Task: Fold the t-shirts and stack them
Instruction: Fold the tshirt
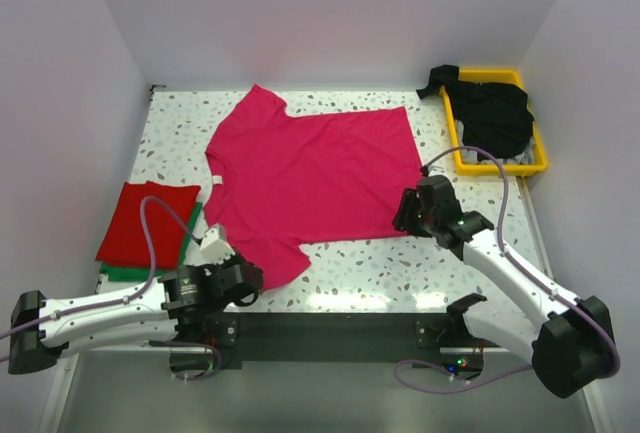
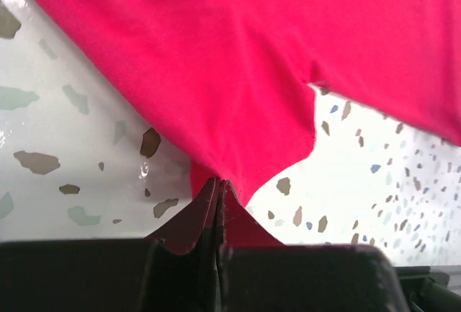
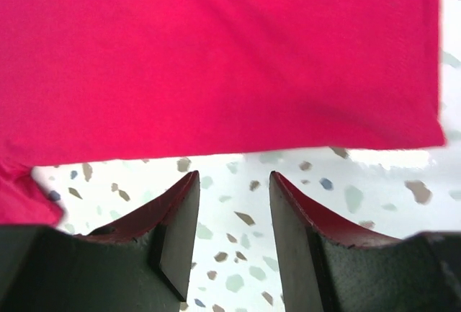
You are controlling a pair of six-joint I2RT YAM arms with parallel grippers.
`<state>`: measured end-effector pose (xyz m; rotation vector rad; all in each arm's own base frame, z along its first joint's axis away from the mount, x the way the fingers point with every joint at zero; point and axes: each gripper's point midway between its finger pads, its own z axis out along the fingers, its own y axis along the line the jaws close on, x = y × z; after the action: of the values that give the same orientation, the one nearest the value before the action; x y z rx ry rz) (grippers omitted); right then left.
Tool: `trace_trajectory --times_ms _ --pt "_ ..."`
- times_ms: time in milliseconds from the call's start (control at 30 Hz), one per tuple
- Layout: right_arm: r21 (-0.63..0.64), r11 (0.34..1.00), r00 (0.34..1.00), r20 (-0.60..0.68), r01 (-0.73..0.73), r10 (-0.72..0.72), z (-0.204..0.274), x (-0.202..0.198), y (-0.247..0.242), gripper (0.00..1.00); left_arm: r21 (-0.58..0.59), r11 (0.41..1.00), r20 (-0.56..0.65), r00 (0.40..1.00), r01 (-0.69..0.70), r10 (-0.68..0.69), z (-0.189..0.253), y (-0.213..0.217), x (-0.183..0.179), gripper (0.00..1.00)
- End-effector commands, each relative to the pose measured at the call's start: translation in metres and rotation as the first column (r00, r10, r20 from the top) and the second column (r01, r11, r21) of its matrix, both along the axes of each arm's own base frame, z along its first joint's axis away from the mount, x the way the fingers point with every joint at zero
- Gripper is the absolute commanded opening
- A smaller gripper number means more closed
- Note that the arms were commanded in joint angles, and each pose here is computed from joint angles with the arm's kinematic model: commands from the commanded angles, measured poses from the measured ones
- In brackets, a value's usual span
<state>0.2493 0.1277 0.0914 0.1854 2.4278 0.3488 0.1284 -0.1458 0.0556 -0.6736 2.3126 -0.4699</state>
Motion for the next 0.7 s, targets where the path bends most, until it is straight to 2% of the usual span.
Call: trace_trajectory --times_ms 0,133,333,500,667 --pt "-0.022 0.999 0.999 -0.036 0.040 -0.041 -0.003 -0.013 -0.022 0.48 0.020 1.000 0.110 0.994 0.001 -0.003 0.019 0.008 0.013 0.00" --pt "-0.009 0.994 0.992 -0.070 0.105 -0.106 -0.007 -0.016 -0.040 0.49 0.044 0.999 0.122 0.992 0.013 -0.018 0.028 0.007 0.015 0.00" --pt "0.030 0.957 0.948 -0.151 0.289 -0.281 -0.019 -0.010 -0.076 0.49 0.067 0.997 0.156 0.987 0.033 -0.044 0.040 0.004 0.020 0.00" --pt "0.080 0.913 0.903 -0.208 0.400 -0.377 -0.034 -0.004 -0.092 0.41 0.057 0.997 0.189 0.980 0.060 -0.069 0.048 -0.005 0.024 0.00" --pt "0.079 0.876 0.865 -0.220 0.476 -0.450 -0.053 -0.004 -0.106 0.39 0.056 0.996 0.195 0.978 0.069 -0.079 0.051 -0.007 0.024 0.00"
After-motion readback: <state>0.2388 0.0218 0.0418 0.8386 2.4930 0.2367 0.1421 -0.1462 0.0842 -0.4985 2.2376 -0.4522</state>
